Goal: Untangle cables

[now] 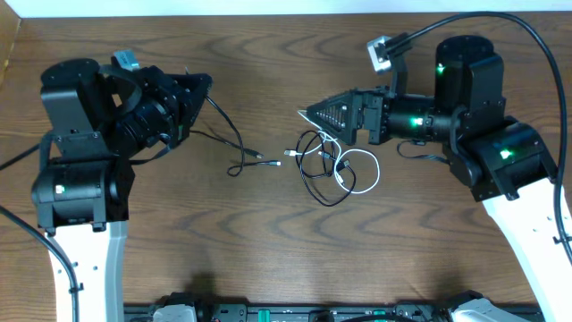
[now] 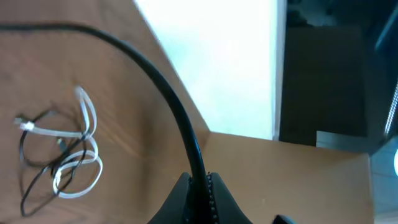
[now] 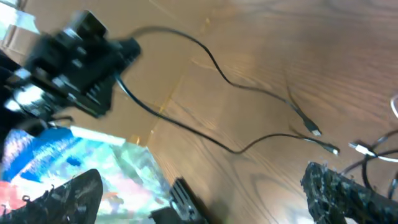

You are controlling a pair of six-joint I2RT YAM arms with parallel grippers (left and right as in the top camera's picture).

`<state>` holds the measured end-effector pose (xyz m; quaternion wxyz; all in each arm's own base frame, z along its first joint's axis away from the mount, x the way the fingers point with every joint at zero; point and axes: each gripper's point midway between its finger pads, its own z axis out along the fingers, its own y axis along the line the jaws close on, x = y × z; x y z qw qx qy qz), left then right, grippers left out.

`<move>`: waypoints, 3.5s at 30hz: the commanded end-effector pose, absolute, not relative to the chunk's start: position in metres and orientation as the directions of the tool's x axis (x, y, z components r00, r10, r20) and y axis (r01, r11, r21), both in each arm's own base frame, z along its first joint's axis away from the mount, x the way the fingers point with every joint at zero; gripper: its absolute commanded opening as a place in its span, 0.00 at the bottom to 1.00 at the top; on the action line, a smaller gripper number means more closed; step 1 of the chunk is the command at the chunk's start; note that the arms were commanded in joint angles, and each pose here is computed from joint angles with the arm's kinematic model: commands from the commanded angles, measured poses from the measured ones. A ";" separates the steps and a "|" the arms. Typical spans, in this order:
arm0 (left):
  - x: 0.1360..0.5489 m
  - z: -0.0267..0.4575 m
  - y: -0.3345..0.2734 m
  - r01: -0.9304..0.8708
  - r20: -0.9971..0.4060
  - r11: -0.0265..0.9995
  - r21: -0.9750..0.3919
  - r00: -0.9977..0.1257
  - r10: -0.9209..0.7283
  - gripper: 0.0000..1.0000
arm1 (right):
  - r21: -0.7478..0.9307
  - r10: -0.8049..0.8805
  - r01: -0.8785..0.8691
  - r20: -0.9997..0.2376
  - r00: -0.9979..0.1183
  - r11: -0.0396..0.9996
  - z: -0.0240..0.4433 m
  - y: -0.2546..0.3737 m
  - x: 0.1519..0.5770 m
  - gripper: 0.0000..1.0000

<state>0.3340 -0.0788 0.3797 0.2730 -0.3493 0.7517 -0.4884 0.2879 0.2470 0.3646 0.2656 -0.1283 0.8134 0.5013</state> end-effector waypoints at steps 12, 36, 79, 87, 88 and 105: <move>0.433 0.469 -0.057 0.003 -0.140 0.156 -0.988 -0.454 -0.880 0.07 | 0.703 -0.031 -0.531 -0.589 -0.807 0.474 0.356 0.241 0.270 0.99; 0.611 0.231 0.123 -0.298 -0.333 0.370 -0.880 -0.168 -0.928 0.12 | 0.596 -0.220 -0.477 -0.453 -0.864 0.645 0.291 0.208 0.235 0.98; 0.466 0.051 -0.018 -0.397 -0.141 0.887 -0.237 -0.889 -0.436 0.08 | 0.520 -0.370 -0.559 -0.426 -0.825 0.646 0.276 0.229 0.202 0.99; 0.476 0.013 -0.038 -0.359 -0.152 0.915 -0.185 -0.909 -0.388 0.08 | 0.523 -0.375 -0.552 -0.410 -0.831 0.650 0.274 0.227 0.199 0.99; 0.477 0.009 -0.037 -0.361 -0.150 0.914 -0.184 -0.909 -0.389 0.08 | 0.523 -0.375 -0.551 -0.410 -0.831 0.650 0.274 0.227 0.199 0.99; 0.543 -0.018 -0.024 -0.343 -0.369 0.912 -0.227 -0.836 -0.406 0.08 | 0.526 -0.373 -0.542 -0.398 -0.838 0.655 0.273 0.226 0.197 0.99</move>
